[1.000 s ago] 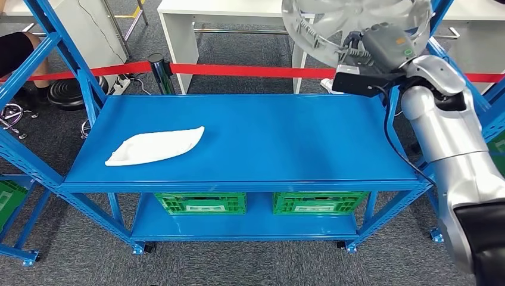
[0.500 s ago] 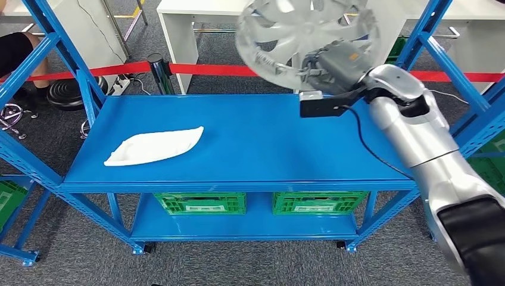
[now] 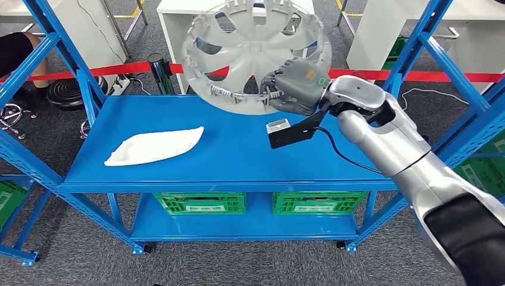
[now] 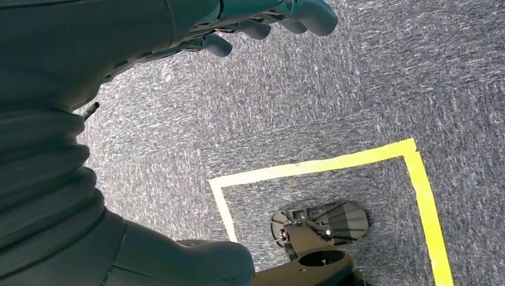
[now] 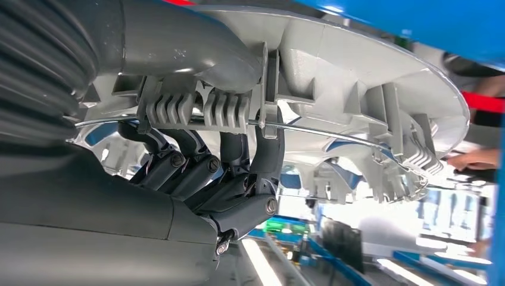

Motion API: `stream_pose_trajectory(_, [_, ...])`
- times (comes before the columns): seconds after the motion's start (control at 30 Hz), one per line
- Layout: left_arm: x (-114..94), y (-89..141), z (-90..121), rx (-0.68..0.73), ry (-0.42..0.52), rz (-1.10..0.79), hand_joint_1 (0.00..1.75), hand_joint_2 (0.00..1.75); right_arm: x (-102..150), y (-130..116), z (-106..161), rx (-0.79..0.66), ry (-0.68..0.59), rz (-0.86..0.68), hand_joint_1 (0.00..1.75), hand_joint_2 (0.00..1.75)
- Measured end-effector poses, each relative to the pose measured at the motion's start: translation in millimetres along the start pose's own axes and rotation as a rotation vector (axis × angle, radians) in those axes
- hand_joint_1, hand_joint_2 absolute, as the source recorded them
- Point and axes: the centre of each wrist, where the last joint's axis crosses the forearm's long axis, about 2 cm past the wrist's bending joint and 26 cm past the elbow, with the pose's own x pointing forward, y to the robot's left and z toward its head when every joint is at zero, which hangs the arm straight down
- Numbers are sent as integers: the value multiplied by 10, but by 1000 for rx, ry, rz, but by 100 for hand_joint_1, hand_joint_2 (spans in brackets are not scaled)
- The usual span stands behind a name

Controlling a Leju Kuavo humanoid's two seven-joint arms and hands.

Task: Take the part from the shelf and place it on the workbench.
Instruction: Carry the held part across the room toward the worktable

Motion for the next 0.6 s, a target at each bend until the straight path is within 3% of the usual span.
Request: stream_pose_trajectory(0.6, [26,9,-7,28,-9,-18,0,175,547,-65,-412,-15,-192,22,175,175])
